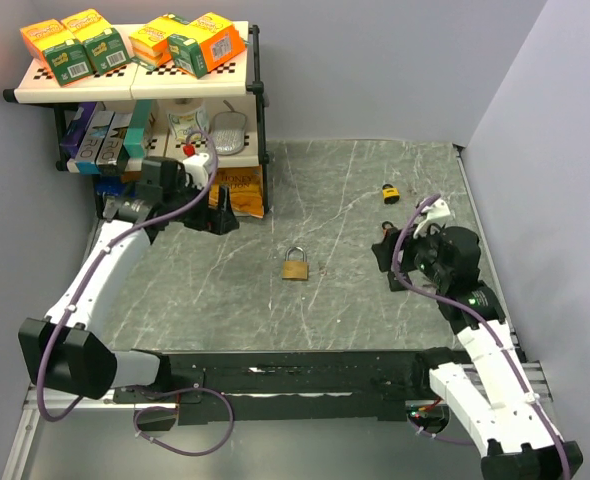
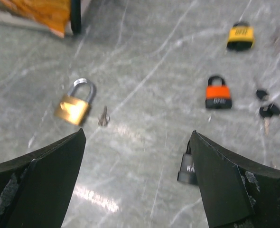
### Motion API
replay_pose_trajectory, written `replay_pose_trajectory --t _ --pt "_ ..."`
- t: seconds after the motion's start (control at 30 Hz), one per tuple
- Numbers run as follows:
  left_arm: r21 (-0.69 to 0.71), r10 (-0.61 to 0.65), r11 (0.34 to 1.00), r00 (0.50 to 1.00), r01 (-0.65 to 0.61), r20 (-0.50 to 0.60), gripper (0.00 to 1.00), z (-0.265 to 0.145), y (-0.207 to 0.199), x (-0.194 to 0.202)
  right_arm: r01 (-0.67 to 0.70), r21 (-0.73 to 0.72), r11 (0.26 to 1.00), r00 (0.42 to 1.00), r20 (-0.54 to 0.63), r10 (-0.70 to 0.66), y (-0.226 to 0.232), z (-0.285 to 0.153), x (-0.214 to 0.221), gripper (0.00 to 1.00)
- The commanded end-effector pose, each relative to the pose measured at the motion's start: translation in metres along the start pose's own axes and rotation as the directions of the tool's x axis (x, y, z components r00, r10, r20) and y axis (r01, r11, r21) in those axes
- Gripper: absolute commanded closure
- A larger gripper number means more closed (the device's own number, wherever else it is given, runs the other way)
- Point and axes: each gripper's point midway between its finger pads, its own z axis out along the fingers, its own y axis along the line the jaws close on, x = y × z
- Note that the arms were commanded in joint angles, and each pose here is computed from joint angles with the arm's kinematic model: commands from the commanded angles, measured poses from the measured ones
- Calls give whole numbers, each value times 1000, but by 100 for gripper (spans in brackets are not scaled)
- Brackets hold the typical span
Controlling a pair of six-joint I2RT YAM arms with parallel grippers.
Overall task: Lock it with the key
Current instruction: Reset both arms
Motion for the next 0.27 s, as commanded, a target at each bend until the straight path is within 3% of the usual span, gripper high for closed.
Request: replay_pose_trajectory --t 0.0,0.23 --pt "-99 2 995 1000 0 12 4 18 15 9 -17 -34 999 995 -94 14 1 -7 35 0" --pt "-150 1 989 1000 2 23 4 16 24 13 -41 -44 998 995 -93 37 5 -10 36 1"
